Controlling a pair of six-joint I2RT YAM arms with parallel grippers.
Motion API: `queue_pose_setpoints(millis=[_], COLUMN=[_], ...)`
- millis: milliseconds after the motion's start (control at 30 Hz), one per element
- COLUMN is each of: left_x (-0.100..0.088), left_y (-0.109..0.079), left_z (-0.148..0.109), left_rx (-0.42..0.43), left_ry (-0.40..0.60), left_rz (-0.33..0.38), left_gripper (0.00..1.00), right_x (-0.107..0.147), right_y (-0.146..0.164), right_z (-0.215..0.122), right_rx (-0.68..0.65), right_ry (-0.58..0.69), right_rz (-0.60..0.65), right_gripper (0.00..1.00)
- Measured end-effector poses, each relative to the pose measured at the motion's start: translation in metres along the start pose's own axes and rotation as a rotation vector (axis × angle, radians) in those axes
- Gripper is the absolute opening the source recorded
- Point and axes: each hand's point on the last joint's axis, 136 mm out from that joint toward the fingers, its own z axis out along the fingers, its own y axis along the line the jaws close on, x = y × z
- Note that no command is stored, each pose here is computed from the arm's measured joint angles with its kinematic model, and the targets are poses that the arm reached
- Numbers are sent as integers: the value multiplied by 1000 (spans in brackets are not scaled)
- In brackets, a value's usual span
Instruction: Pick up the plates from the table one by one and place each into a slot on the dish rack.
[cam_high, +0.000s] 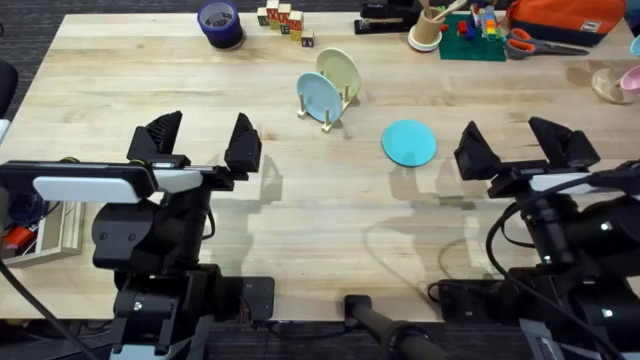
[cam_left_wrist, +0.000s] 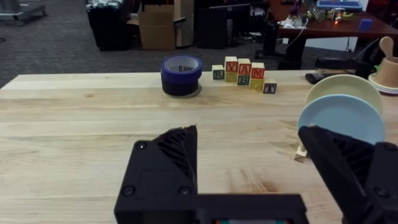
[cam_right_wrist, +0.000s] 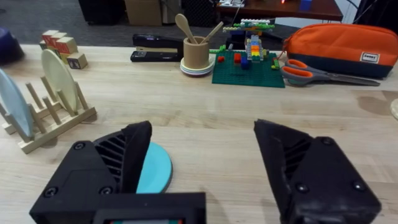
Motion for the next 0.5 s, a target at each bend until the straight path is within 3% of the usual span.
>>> queue_pose_setpoints(millis=[500], left_x=[0], left_y=[0], left_z=[0], left_rx=[0], left_ry=[0], left_rz=[0], left_gripper=[993], right_x=[2], right_y=[0], right_z=[0], right_rx=[0], right_ry=[11], right_rz=[0], right_gripper=[995])
